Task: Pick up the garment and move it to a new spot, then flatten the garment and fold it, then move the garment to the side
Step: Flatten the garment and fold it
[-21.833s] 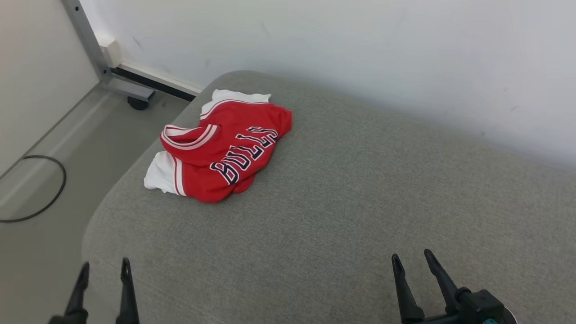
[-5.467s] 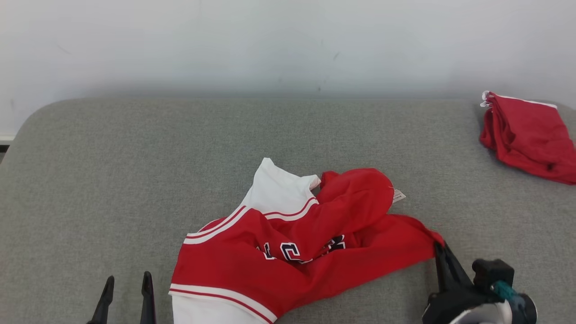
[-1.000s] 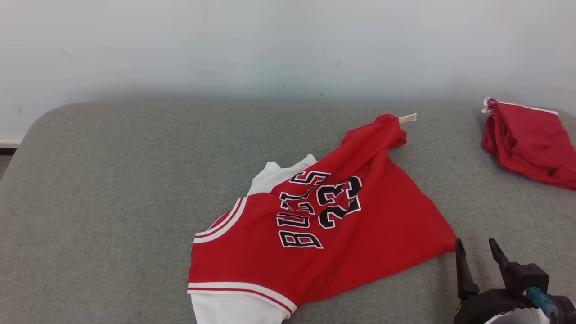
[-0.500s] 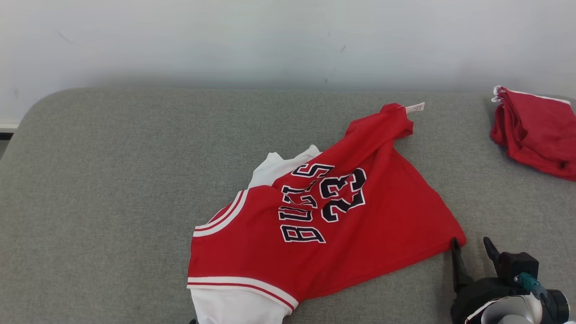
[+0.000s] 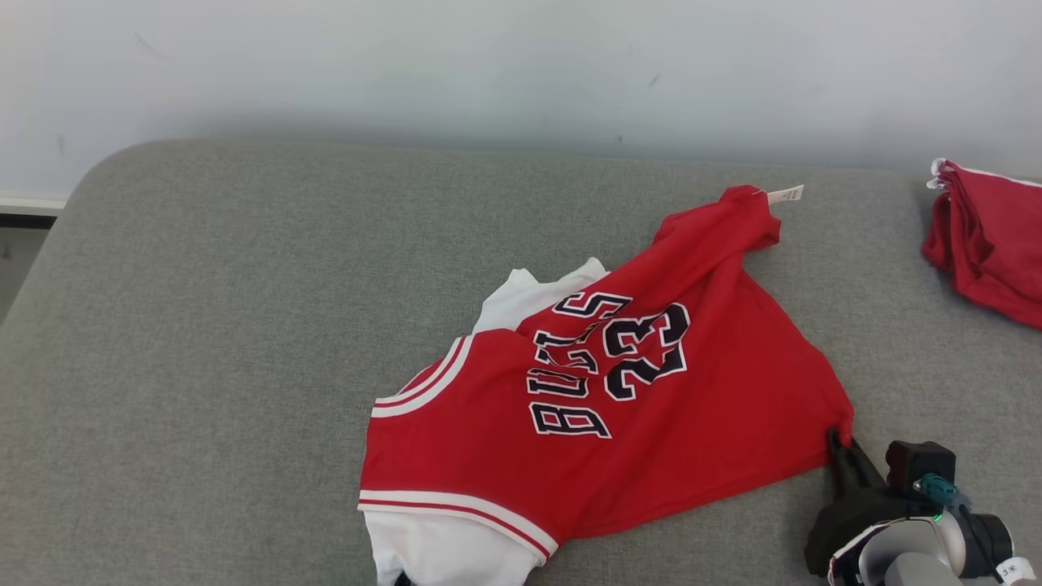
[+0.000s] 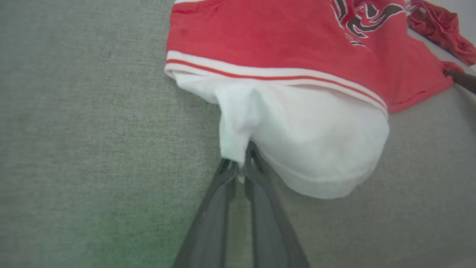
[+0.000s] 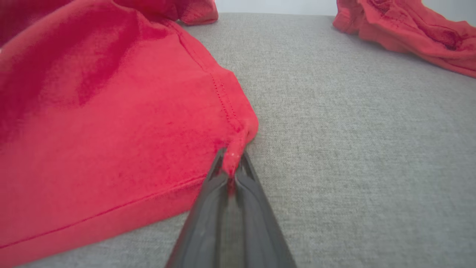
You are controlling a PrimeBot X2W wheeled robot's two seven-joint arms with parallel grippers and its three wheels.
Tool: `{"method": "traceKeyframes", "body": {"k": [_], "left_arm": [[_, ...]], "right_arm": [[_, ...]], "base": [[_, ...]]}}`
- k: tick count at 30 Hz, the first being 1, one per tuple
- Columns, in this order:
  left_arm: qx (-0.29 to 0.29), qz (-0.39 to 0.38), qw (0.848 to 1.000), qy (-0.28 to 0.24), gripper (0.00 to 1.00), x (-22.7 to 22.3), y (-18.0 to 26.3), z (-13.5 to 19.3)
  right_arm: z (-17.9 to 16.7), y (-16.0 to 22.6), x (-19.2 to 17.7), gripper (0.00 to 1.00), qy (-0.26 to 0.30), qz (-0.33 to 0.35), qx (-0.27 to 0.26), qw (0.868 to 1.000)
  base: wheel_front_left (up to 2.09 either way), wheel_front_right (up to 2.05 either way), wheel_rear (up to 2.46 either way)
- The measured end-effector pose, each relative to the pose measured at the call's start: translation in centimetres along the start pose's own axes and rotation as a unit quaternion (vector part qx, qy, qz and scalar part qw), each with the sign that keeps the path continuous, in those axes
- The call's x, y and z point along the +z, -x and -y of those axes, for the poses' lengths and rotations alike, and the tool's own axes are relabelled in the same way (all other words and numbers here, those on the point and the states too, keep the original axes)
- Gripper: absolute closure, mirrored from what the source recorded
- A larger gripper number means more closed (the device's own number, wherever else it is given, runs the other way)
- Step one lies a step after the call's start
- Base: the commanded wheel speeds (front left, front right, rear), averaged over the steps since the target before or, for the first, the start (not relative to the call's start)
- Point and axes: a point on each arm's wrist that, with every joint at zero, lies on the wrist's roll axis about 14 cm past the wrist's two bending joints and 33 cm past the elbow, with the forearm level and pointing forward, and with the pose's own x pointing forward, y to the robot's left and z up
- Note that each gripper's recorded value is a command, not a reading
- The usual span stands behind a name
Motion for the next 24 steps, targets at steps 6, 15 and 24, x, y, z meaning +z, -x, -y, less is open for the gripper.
{"method": "traceKeyframes", "body": {"k": [6, 15, 24], "left_arm": [[0.014, 0.034, 0.999, 0.018, 1.0, 1.6, 1.0, -0.6], [0.037, 0.098, 0.994, 0.02, 1.0, 4.5, 4.3, -2.2], [-0.002, 0.132, 0.991, 0.018, 1.0, 7.3, 4.6, -0.9]], "right_arm": [[0.6, 1.4, 0.9, 1.0, 0.001, 0.023, -0.004, 1.0], [2.4, 5.4, 0.4, 1.0, 0.007, 0.047, -0.012, 0.999], [1.4, 7.4, 0.7, 1.0, 0.007, 0.057, 0.014, 0.998]], "base": [[0.0, 0.0, 0.0], [0.0, 0.0, 0.0], [0.0, 0.0, 0.0]]}}
